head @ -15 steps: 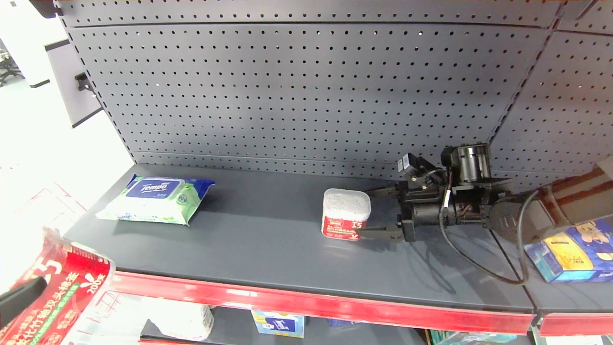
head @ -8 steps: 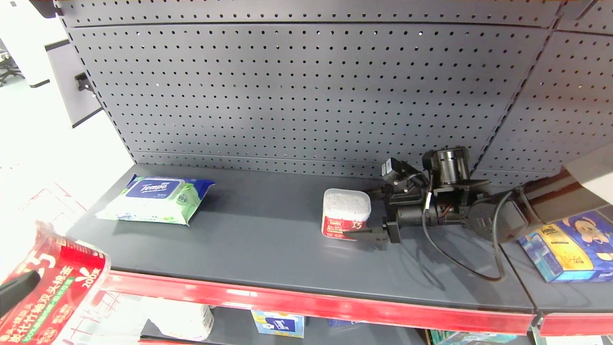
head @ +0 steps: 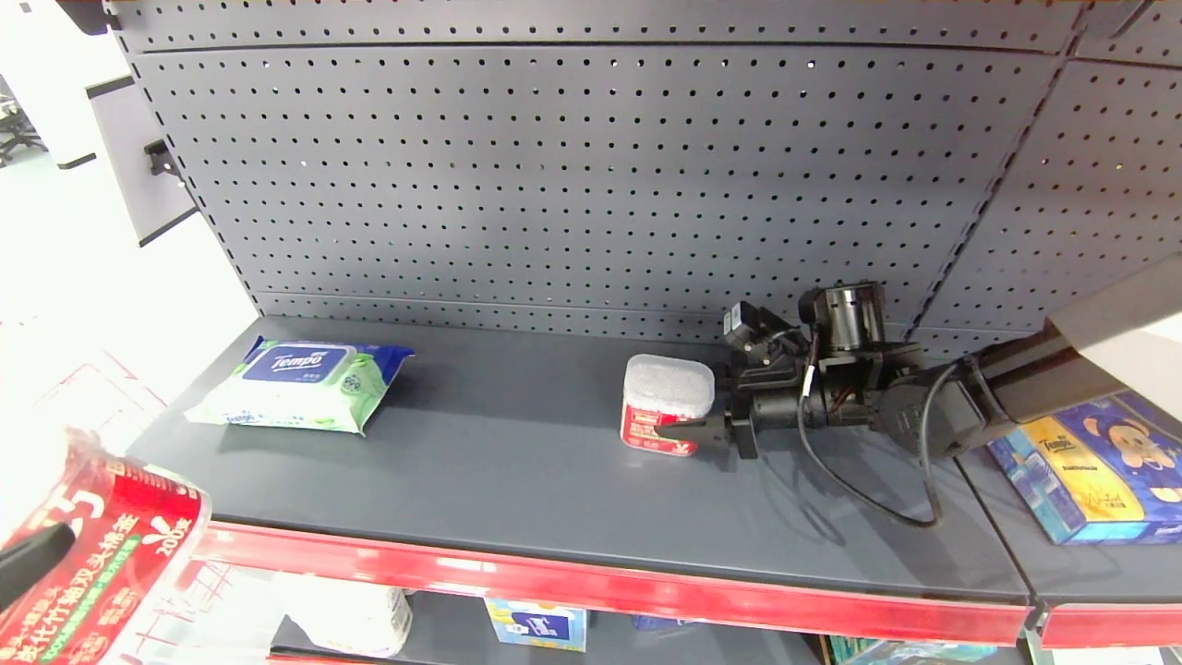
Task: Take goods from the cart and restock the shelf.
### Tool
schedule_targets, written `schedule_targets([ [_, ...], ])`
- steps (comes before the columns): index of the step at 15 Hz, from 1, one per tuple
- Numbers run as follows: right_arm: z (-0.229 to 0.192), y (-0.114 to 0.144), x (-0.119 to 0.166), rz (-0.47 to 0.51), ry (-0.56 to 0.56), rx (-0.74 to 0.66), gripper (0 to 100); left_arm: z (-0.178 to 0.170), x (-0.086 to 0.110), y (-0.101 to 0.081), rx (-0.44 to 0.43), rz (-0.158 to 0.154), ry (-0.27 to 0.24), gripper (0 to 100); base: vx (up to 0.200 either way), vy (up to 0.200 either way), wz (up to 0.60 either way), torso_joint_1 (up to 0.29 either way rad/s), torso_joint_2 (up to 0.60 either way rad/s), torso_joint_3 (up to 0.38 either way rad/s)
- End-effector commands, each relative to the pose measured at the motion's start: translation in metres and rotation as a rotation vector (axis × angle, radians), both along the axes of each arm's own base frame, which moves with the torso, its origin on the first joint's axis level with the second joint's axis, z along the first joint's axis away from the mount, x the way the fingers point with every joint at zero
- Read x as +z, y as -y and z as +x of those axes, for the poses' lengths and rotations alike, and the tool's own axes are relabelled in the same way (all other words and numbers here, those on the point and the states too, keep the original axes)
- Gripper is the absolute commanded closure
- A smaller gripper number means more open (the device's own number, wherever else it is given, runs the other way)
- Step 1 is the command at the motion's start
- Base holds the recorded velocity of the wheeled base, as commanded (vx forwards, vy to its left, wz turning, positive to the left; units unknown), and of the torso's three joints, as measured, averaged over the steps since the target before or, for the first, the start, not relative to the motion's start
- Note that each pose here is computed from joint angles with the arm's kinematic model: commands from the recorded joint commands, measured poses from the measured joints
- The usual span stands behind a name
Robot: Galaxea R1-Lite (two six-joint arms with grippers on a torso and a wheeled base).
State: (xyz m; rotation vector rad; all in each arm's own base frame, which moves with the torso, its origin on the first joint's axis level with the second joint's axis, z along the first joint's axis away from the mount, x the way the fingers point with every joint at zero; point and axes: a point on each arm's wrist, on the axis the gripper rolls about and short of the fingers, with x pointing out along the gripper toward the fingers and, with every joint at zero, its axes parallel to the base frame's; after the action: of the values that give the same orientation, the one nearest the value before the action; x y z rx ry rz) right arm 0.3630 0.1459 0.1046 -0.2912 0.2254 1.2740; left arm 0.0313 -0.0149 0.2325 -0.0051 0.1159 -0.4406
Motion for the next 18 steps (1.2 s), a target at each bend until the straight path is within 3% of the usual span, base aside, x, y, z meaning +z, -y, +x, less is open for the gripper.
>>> schedule_targets([
  [1,-0.001,-0.002,0.000,0.001,0.002,0.006,100,0.000,0.000,0.000,-0.001,-0.001,0.000,100,0.000,0.000,0.00,0.000,0.00,0.000],
  [4,-0.005,-0.001,0.002,-0.003,0.019,0.016,100,0.000,-0.002,0.000,-0.001,0.002,-0.005,100,0.000,0.000,0.00,0.000,0.00,0.000],
  [10,-0.054,0.013,0.008,-0.018,-0.026,0.041,100,0.000,-0.002,0.000,-0.006,0.001,-0.007,100,0.000,0.000,0.00,0.000,0.00,0.000],
  [18,-0.085,0.006,-0.009,-0.058,-0.030,0.153,100,0.000,-0.002,0.000,-0.010,0.001,-0.006,100,0.000,0.000,0.00,0.000,0.00,0.000],
])
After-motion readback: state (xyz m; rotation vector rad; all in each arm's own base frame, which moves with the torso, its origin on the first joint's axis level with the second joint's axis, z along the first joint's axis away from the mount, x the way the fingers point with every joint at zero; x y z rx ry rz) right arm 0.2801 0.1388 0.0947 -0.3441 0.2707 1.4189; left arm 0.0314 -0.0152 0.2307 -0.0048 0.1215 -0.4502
